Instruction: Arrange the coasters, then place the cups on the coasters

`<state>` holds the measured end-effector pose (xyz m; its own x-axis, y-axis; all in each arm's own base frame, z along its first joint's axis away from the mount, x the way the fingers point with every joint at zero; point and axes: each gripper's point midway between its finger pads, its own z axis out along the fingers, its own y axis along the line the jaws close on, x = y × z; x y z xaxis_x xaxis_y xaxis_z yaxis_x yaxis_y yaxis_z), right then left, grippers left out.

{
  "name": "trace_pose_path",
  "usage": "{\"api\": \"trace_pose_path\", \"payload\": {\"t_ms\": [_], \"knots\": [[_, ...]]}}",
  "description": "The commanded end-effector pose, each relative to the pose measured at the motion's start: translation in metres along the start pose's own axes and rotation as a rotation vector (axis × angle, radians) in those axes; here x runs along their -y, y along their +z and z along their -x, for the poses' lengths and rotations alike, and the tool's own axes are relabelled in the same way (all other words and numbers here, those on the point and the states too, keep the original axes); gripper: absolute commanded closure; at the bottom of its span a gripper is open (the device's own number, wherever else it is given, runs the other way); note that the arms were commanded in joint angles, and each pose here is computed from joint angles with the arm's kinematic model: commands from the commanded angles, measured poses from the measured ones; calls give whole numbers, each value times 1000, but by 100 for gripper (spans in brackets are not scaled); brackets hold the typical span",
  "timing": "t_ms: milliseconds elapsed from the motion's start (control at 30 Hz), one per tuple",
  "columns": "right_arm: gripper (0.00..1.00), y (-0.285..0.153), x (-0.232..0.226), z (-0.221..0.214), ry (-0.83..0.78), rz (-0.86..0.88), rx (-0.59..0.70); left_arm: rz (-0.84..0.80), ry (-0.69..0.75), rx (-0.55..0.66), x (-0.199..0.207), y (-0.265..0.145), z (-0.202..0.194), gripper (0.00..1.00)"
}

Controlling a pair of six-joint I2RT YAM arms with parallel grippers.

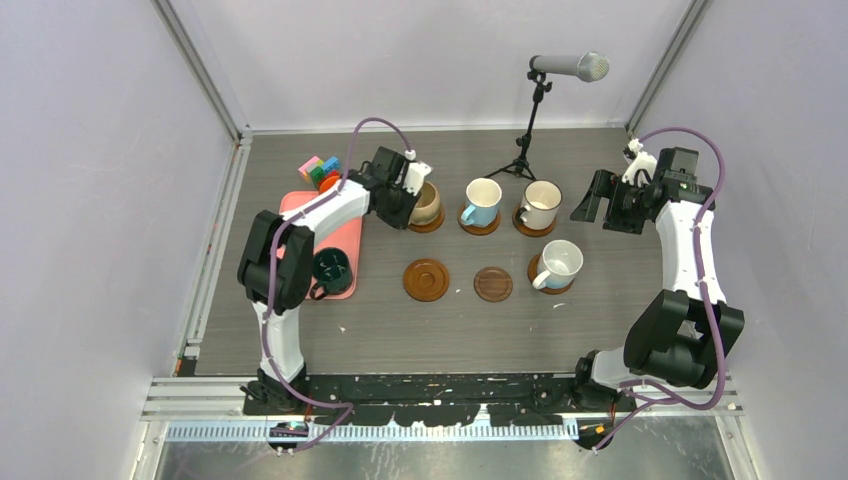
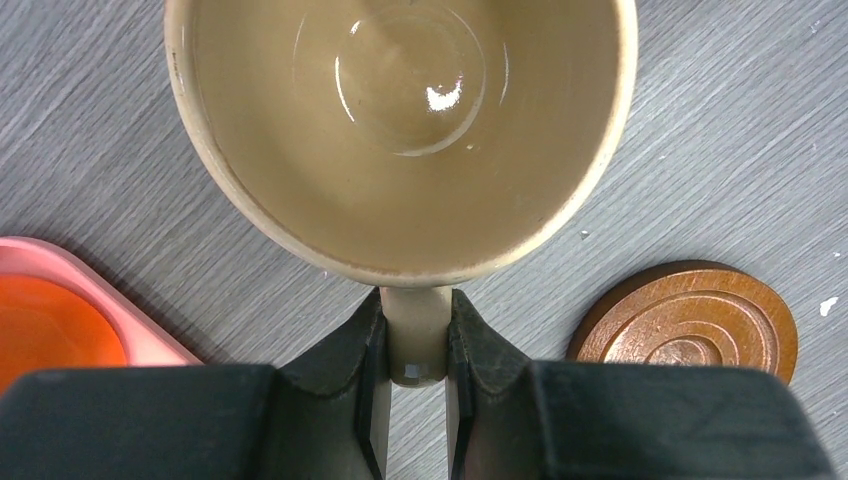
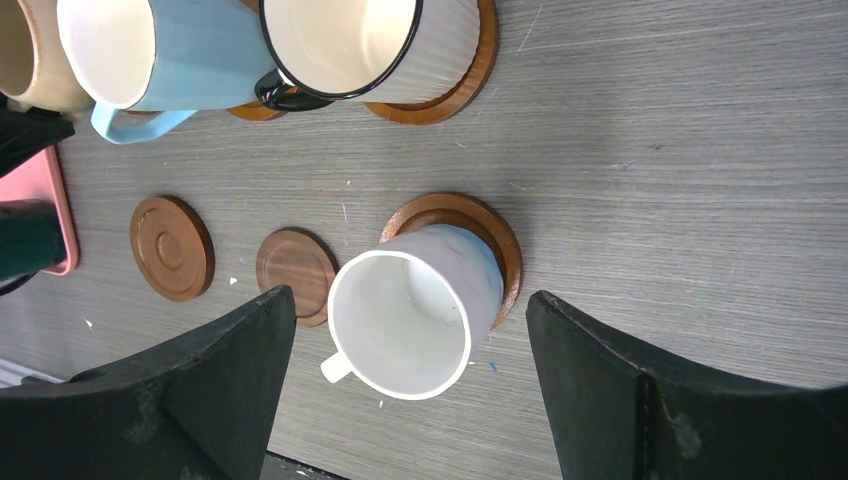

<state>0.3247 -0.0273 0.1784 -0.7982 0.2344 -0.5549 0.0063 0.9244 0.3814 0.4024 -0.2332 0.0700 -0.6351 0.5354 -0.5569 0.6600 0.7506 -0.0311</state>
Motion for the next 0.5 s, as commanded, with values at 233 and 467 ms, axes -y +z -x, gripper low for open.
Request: {"api": "trace_pose_path", "payload": {"t_ms": [233, 467], "knots": [[10, -14, -8, 10, -37, 10, 56, -29, -6, -35, 7, -17, -6, 44], [10, -18, -10, 11, -43, 10, 65, 14, 29, -6, 2, -48, 3, 24]]}}
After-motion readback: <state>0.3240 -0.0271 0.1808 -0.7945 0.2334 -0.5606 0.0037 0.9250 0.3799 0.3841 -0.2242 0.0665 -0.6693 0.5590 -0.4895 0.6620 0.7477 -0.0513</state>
